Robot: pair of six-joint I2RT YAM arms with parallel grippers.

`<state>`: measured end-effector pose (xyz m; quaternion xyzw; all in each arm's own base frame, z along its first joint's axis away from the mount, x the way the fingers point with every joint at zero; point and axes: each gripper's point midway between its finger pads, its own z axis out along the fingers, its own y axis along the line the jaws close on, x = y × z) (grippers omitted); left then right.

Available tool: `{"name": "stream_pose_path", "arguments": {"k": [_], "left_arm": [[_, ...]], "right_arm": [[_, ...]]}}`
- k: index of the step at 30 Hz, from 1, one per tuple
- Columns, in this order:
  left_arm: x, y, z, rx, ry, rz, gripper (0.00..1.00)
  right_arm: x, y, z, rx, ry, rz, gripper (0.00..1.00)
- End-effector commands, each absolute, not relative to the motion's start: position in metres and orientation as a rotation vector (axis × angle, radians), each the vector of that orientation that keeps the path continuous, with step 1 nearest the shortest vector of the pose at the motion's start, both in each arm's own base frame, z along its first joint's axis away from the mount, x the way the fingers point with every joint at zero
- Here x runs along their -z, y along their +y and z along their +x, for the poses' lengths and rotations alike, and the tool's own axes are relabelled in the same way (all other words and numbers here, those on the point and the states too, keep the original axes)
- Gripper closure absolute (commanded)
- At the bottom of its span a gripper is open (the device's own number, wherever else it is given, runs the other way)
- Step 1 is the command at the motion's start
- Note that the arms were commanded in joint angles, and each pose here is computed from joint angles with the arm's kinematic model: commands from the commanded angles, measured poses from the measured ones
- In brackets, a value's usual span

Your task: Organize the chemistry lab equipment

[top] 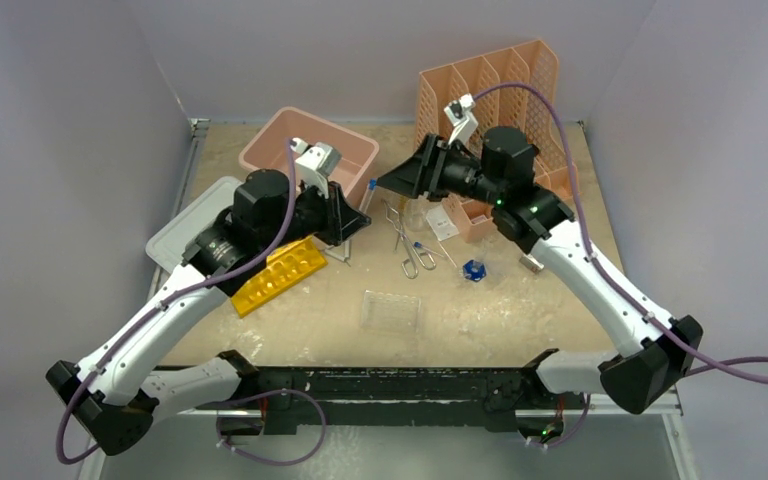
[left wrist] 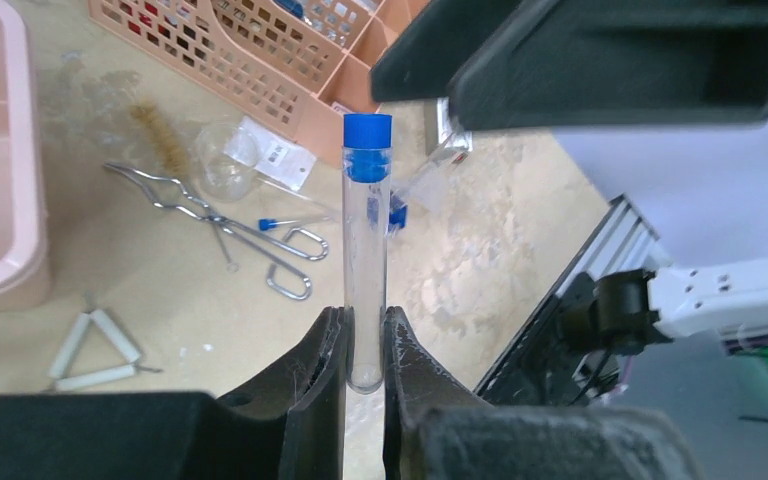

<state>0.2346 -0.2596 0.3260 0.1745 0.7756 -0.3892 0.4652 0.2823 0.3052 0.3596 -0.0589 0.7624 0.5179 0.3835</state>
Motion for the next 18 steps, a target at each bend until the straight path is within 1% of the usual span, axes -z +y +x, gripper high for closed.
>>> {"name": "stream_pose_path", "arguments": {"k": [1,5,13,18], "left_arm": [[-0.331,-0.25,0.233,0.81,1.866,0.645,1.0],[-0.331,-0.253,0.236,0.779,1.863,0.717,1.0],[-0.329,-0.256,0.233,0.784,1.853,0.779,1.0],[-0.328,-0.257,0.23,0.802,1.843,0.791,1.0]], "right_arm": [[-0.395,0.304,0.257,-1.384,1.907,-0.362,0.37],[-0.381,0.308,0.255,-1.395,1.971,-0.398,0.38],[-0.365,0.315,0.259,-1.412,2.022,-0.414,0.51],[-0.361,0.318,0.261,-1.429,2.034,-0.407,0.52]]}}
